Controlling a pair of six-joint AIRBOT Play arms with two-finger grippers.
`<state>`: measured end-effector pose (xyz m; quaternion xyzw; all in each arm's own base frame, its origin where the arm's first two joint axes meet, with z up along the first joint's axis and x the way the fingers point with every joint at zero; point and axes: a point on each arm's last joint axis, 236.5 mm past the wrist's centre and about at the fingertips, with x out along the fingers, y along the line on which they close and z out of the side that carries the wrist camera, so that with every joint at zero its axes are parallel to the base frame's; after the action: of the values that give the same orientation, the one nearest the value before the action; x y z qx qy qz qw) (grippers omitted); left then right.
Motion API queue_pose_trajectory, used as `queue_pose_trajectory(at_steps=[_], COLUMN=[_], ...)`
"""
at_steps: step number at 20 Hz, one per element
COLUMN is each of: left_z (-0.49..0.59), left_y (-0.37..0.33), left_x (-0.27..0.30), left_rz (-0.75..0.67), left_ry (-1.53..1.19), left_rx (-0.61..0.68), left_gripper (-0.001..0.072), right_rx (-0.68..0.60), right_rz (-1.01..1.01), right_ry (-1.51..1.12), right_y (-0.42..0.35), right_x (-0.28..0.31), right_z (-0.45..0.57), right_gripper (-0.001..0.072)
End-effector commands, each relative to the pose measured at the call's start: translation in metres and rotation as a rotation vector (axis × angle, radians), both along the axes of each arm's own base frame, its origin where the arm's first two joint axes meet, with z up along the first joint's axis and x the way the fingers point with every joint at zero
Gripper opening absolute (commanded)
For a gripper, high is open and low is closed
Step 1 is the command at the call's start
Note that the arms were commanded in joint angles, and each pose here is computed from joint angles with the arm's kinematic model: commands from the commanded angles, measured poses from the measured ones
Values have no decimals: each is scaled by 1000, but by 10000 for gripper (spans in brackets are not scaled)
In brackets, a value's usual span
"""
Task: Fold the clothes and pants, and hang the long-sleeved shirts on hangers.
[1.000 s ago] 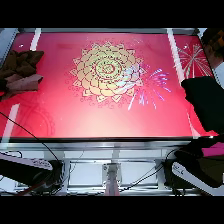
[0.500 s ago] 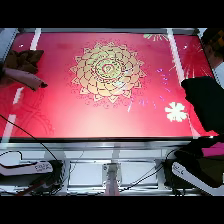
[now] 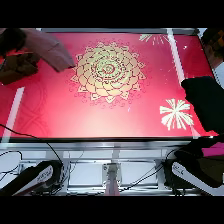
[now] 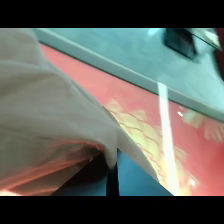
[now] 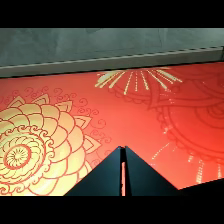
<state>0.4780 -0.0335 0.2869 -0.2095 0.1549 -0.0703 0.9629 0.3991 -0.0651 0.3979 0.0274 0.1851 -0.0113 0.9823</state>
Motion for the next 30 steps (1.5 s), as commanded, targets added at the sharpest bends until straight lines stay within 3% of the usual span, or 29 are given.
queue_pose_trajectory(at_steps=[1, 9, 13, 16, 17, 18, 19, 20, 21, 30], left_z=[16, -75, -174, -239, -255, -268, -279, -286, -288, -217], left_y=[-96, -221, -256, -228, -213, -201, -190, -180, -170, -102], left_x=[-27, -60, -91, -82, -75, -72, -70, -68, -64, -73], left_rz=[-223, -538, -777, -766, -733, -707, -694, -681, -662, -485], left_ry=[-53, 194, 418, 566, 611, 653, 695, 722, 738, 673], left_rx=[59, 111, 330, 500, 536, 553, 562, 561, 553, 432], left_gripper=[17, 16, 17, 17, 18, 48, 208, 493, 629, 594], right_rx=[0, 0, -4, -10, -11, -9, -5, 2, 9, 39], right_rz=[1, 1, -6, -9, -8, -5, -2, 3, 4, 32], right_ry=[0, -1, -24, -13, -6, 11, 29, 48, 70, 293], right_y=[1, 0, -1, -3, -3, -2, -2, -2, -2, -6], right_x=[0, 0, 2, 1, 1, 1, 2, 4, 6, 17], right_z=[0, 0, 5, 3, 1, -3, -8, -15, -24, -121], right_gripper=[17, 17, 17, 18, 60, 171, 297, 349, 349, 349])
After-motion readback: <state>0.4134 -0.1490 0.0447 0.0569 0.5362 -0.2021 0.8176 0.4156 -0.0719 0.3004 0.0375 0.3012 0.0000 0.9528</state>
